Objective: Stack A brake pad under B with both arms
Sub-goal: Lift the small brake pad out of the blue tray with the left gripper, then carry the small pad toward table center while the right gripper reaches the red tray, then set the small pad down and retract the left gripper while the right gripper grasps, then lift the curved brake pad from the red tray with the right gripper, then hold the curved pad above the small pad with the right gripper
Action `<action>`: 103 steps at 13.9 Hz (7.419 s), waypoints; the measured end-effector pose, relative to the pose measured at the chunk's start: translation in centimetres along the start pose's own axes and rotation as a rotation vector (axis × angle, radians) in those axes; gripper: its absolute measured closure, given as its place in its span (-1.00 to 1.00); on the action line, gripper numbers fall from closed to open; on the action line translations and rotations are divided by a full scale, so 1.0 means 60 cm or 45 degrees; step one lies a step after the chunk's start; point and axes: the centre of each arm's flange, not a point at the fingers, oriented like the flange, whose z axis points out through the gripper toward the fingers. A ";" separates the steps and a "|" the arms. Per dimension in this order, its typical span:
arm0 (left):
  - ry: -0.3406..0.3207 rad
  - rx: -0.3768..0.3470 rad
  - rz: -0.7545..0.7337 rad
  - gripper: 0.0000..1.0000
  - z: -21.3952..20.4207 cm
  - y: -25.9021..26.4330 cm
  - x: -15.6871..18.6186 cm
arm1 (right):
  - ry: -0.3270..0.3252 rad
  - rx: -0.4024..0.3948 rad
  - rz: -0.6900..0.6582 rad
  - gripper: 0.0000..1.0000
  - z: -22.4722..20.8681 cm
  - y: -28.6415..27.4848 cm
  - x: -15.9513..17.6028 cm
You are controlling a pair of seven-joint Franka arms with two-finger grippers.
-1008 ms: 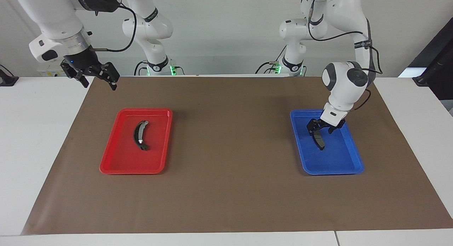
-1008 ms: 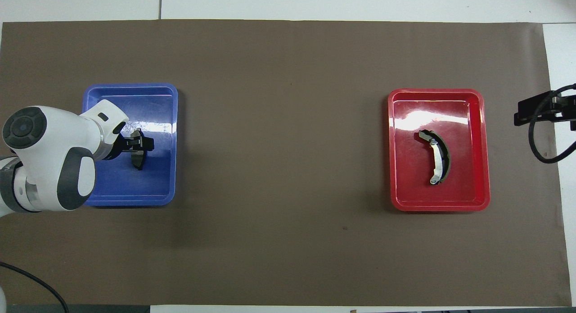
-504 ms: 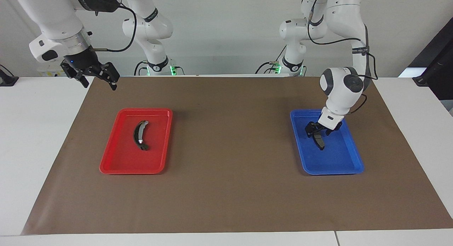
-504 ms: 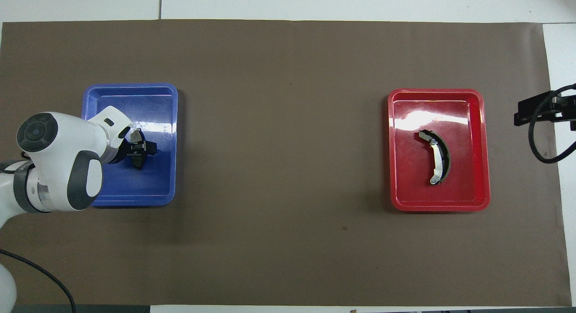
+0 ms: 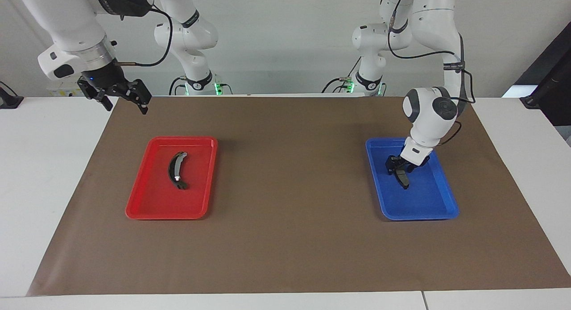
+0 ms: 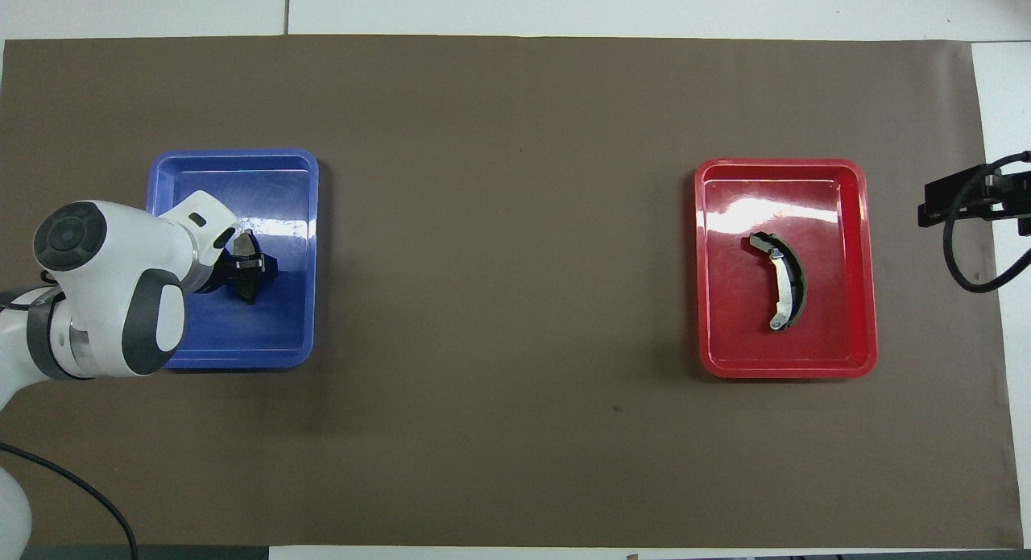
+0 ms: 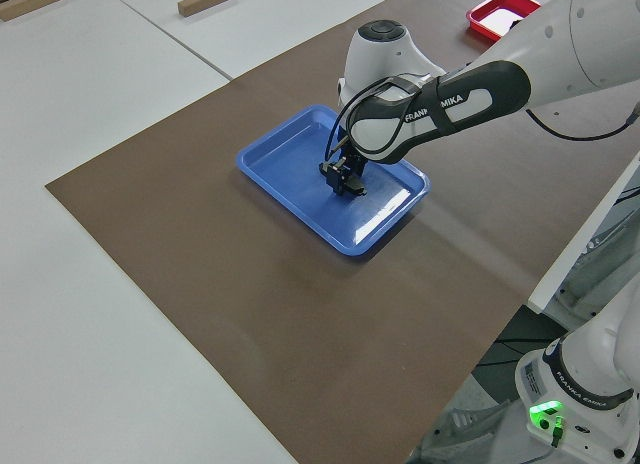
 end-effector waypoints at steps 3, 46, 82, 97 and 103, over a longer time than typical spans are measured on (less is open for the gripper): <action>-0.049 0.003 0.040 0.20 -0.008 -0.003 -0.001 | -0.001 0.000 0.000 -1.00 0.000 0.000 0.000; -0.014 -0.021 0.077 -0.99 -0.160 0.417 0.018 | 0.084 0.039 -0.257 -0.55 0.561 -0.026 -0.039; -0.185 -0.008 0.127 -1.00 -0.510 -0.035 0.017 | 0.089 0.149 -0.168 0.14 0.478 -0.696 -0.061; -0.097 -0.004 0.127 -1.00 -0.526 -0.035 0.025 | 0.081 0.144 -0.200 0.14 0.533 -0.719 -0.070; -0.097 -0.003 0.127 -1.00 -0.526 -0.035 0.025 | 0.081 0.145 -0.202 0.04 0.536 -0.720 -0.071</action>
